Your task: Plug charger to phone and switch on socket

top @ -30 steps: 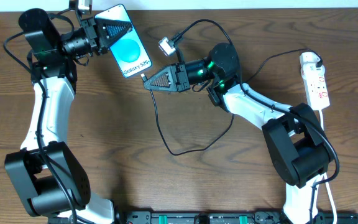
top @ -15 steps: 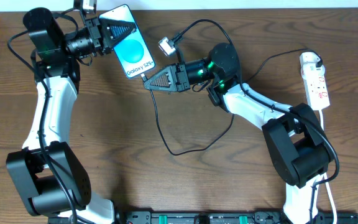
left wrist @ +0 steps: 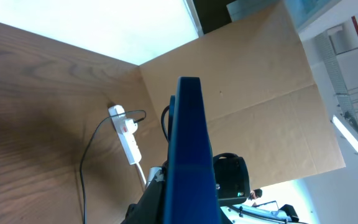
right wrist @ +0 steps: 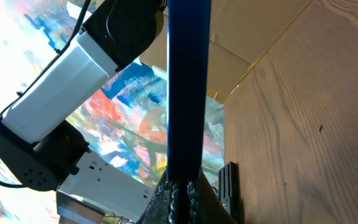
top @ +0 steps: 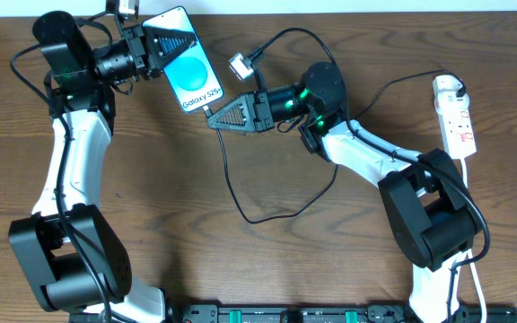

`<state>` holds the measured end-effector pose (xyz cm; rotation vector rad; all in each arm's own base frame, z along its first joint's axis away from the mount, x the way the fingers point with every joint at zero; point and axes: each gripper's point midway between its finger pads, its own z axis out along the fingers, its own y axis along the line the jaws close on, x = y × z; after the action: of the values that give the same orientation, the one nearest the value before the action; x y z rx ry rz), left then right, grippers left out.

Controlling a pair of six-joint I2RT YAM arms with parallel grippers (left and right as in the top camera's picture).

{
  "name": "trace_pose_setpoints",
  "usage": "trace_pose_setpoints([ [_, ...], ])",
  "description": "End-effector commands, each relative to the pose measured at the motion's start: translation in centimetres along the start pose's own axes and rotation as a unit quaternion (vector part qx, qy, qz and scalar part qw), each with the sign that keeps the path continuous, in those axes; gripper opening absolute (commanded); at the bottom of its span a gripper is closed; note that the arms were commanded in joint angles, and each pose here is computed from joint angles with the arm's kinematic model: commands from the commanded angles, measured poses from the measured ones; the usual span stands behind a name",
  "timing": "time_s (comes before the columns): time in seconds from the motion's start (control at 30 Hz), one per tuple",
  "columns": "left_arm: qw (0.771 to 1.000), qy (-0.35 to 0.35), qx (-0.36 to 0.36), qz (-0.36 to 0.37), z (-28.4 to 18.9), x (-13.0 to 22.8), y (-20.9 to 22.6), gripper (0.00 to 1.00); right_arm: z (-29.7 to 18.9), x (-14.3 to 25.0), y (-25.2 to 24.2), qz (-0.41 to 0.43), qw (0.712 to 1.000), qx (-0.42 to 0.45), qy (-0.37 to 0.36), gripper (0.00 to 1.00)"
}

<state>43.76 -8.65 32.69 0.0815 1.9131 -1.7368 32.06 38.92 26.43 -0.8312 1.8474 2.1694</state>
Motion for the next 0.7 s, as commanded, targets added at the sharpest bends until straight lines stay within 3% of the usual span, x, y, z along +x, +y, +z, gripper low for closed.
trace_pose_setpoints([
  [0.0, 1.0, 0.008, 0.006, 0.006, -0.01, 0.1, -0.62, 0.07, 0.27, -0.51, 0.3, -0.016, 1.0, 0.001, -0.012, 0.01],
  [0.67, 0.999, 0.024, 0.016, 0.016, -0.04, 0.66, -0.94, 0.07, 0.18, -0.87, 0.21, -0.016, 1.0, 0.003, -0.022, 0.01],
])
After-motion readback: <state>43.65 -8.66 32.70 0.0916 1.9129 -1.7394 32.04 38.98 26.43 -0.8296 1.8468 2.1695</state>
